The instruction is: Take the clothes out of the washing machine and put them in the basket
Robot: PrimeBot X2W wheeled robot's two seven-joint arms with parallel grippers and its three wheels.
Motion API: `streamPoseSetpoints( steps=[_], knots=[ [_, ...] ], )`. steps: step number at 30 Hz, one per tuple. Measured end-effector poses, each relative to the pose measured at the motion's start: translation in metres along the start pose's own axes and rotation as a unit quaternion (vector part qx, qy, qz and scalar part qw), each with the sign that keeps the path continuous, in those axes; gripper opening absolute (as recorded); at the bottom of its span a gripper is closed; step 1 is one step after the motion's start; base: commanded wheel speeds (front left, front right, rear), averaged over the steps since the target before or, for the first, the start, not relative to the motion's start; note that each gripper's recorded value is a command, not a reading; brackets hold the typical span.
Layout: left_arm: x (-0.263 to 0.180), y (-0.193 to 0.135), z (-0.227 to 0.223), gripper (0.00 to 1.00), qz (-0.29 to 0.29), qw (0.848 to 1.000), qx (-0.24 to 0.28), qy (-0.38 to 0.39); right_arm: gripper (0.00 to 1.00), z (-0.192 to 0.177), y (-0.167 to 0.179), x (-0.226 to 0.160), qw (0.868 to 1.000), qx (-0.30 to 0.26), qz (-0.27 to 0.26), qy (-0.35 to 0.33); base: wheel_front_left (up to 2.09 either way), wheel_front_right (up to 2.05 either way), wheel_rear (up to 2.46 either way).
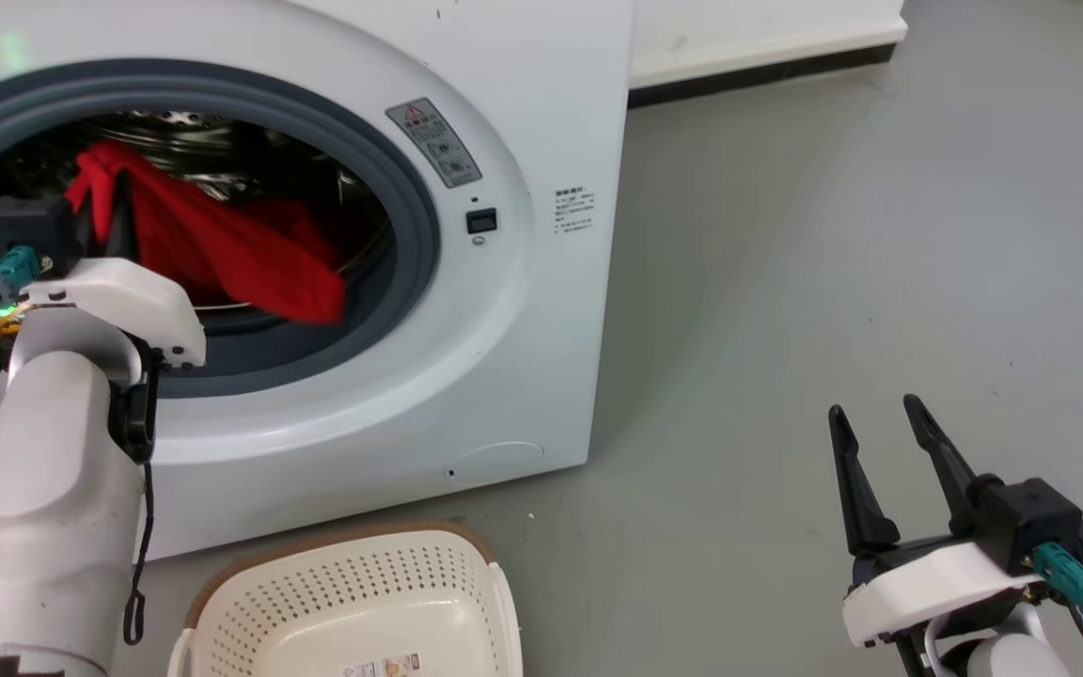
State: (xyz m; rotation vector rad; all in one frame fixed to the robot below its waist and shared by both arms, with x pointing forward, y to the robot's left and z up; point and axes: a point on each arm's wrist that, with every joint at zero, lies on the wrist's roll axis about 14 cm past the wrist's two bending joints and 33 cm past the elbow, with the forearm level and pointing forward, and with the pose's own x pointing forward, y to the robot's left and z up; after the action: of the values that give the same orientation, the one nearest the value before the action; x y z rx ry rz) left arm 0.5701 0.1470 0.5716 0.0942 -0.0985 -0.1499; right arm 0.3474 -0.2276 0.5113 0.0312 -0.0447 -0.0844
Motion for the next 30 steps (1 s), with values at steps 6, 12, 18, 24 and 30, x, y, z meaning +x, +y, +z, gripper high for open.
streamPoseSetpoints(
  steps=[6,12,18,24,30],
  knots=[
    [-0.023,-0.001,0.033,0.0,-0.007,0.999,-0.013,-0.05,1.0,0.007,0.009,-0.007,1.0,0.004,0.013,-0.008,0.0,0.0,0.0],
    [-0.051,-0.003,0.063,0.0,-0.012,0.996,-0.017,-0.089,1.0,0.011,0.018,-0.01,1.0,0.006,0.028,-0.01,0.0,0.0,0.0],
    [-0.09,-0.014,0.106,0.0,-0.027,0.99,-0.008,-0.138,1.0,0.014,0.028,-0.01,0.999,0.005,0.044,-0.013,0.0,0.0,0.0],
    [-0.134,-0.023,0.14,0.0,-0.032,0.985,-0.004,-0.17,1.0,0.013,0.042,-0.008,0.998,0.006,0.065,-0.009,0.0,0.0,0.0],
    [-0.161,-0.03,0.129,0.0,-0.029,0.988,-0.026,-0.146,1.0,0.009,0.049,-0.003,0.997,0.006,0.076,-0.003,0.0,0.0,0.0]
  ],
)
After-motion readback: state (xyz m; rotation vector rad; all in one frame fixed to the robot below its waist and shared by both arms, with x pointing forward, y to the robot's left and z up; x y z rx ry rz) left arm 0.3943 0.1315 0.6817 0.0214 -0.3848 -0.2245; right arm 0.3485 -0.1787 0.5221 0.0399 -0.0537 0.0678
